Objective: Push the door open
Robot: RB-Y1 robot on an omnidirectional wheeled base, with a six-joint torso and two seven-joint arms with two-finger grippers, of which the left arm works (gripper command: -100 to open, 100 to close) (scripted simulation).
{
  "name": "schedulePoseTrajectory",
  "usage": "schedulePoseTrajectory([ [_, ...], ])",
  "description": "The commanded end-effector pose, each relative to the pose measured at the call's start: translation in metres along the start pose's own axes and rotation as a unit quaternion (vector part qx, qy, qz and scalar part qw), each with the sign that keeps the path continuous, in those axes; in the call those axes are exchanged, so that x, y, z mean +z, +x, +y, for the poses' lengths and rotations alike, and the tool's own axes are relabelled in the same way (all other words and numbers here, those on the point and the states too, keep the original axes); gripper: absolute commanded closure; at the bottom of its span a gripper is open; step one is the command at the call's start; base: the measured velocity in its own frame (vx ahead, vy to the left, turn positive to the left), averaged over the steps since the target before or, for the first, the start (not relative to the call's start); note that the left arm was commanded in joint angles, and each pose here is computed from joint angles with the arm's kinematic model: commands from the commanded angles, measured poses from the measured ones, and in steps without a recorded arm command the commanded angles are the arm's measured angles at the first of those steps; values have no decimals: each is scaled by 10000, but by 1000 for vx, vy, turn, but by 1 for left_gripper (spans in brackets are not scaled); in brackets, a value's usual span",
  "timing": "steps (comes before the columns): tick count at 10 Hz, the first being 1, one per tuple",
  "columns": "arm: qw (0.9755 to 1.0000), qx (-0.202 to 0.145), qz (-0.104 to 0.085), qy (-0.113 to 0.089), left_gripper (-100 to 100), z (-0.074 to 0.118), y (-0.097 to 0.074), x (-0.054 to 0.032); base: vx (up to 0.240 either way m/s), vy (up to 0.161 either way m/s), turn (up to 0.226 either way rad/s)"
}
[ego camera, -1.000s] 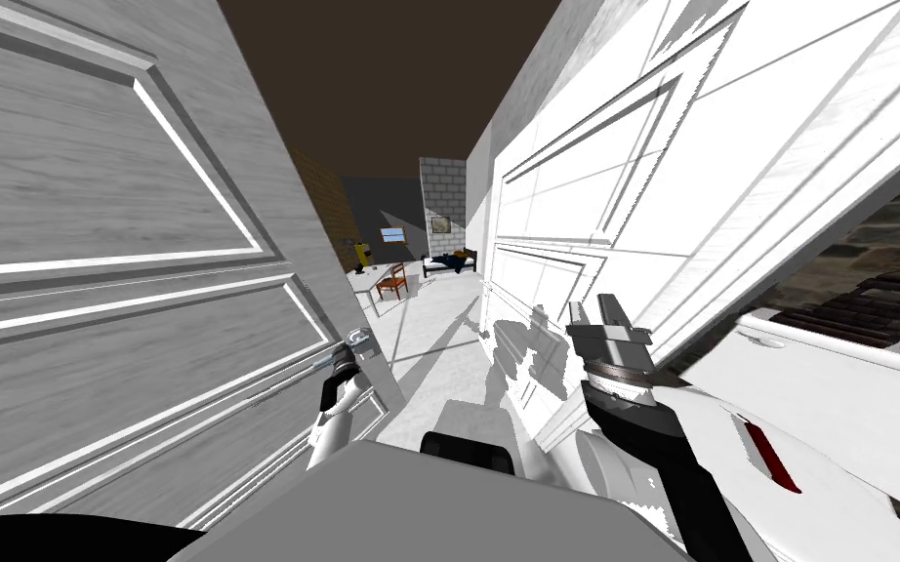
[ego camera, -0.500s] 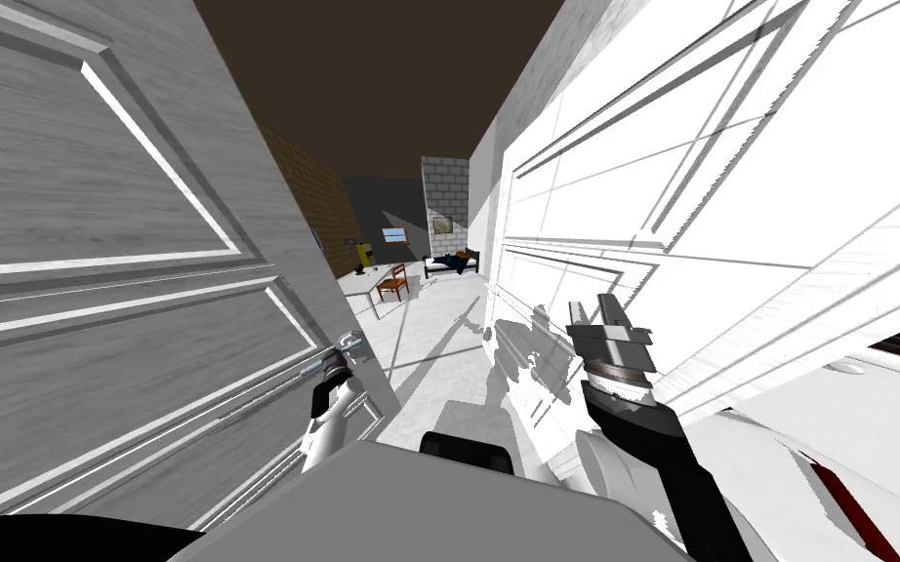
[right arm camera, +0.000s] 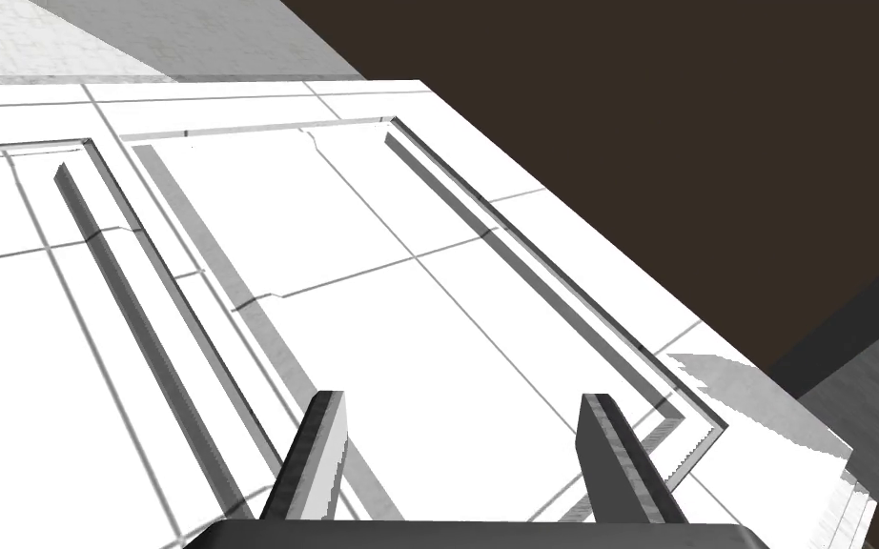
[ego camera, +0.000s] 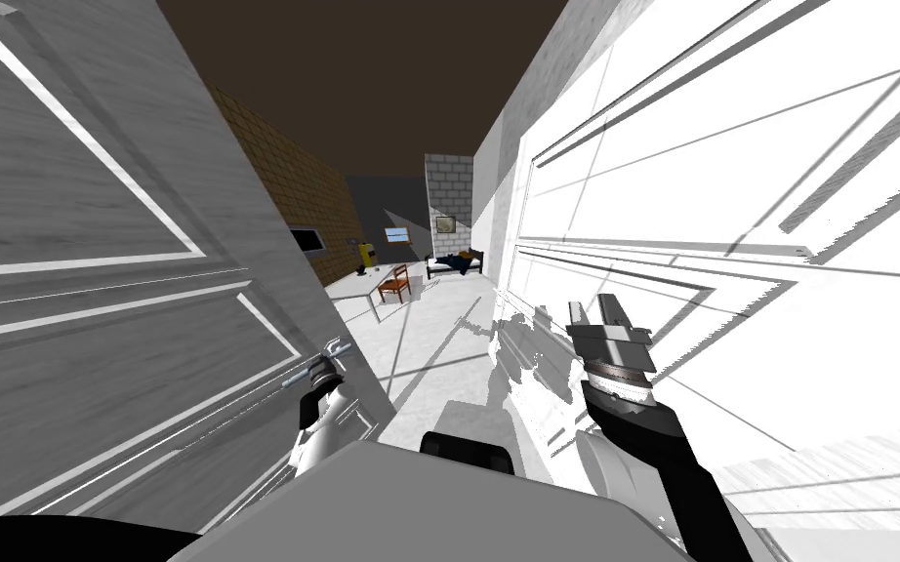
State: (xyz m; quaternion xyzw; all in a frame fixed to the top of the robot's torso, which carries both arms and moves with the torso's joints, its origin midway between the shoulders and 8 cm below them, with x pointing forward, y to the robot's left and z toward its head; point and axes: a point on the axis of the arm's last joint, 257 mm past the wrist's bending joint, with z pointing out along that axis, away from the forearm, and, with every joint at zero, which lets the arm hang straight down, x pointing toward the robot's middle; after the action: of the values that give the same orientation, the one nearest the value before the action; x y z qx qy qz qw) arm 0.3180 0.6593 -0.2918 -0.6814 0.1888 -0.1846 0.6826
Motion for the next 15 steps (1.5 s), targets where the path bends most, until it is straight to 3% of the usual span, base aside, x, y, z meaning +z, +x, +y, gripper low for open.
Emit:
schedulePoseTrajectory([
  [1, 9999, -18, -129, 22, 100, -17, -107, -8, 186, 61, 39],
  [2, 10000, -12, -84, -5, 100, 6, -69, -18, 80, 28, 34],
  [3, 9997, 21, -238, 72, 100, -70, -246, 28, 106, 41, 29],
  [6, 9987, 44, -489, 137, 100, -137, -514, 55, 183, 91, 33],
  [7, 9987, 44, -489, 137, 100, -137, -514, 55, 139, 90, 32],
  [11, 9959, 15, -900, 100, 100, -96, -897, -25, 193, 120, 39],
  [13, 9941, -26, -1086, 5, 100, 4, -1039, -125, 192, 98, 41],
  [14, 9945, -15, -1050, 11, 100, -4, -1008, -105, 66, 42, 36],
  [15, 9920, 36, -1252, 135, 100, -137, -1252, -63, 111, 81, 24],
])
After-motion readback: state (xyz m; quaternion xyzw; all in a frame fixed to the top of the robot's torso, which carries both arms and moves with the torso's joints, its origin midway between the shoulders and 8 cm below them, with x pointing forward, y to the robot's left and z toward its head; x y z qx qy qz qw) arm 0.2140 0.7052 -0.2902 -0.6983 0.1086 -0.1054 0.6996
